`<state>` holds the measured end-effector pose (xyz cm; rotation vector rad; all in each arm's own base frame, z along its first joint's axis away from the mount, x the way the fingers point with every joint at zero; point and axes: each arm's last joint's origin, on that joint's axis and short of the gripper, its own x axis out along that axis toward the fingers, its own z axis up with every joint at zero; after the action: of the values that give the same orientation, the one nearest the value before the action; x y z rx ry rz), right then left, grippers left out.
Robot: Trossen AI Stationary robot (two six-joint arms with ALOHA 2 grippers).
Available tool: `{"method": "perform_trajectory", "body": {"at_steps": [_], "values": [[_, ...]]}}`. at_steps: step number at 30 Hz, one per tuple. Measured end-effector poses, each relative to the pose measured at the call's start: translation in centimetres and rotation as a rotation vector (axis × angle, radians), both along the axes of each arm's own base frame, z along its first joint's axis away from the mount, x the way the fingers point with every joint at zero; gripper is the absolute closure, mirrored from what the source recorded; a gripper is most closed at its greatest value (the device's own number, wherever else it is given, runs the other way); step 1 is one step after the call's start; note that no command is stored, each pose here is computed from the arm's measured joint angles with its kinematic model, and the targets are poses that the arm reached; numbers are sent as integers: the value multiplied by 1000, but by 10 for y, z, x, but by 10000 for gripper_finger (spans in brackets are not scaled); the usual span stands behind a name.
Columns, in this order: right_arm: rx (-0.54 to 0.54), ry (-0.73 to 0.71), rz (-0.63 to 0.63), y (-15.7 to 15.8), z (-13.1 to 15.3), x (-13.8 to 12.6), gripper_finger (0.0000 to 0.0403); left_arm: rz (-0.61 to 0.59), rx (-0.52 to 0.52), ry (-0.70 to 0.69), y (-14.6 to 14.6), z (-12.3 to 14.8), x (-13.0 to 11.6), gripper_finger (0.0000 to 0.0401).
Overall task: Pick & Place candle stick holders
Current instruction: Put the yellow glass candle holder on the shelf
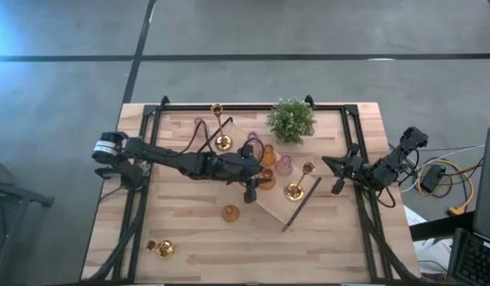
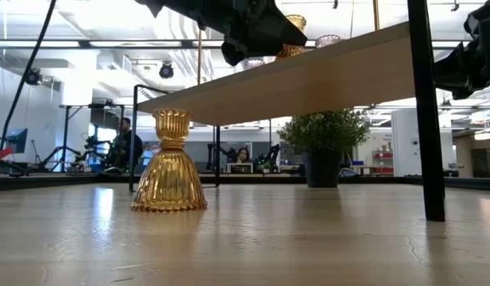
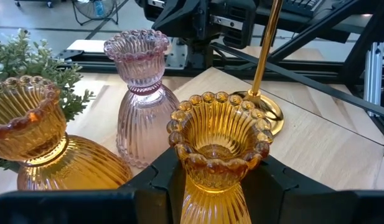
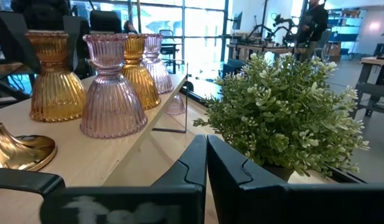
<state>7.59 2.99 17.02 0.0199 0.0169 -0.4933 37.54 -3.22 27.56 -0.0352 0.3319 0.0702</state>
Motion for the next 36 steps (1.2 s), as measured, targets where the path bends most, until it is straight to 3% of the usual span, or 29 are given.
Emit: {"method": "perform_trajectory", "body": {"at_steps": [11, 19, 36], "values": [[-1, 1, 0, 0, 0, 0, 394, -30, -4, 0, 2, 0, 0, 271], [-1, 0, 0, 0, 0, 0, 394, -39, 21, -12, 2, 1, 1, 209], [0, 0, 0, 0, 0, 0, 394, -44, 39, -17, 2, 4, -1, 202]]}}
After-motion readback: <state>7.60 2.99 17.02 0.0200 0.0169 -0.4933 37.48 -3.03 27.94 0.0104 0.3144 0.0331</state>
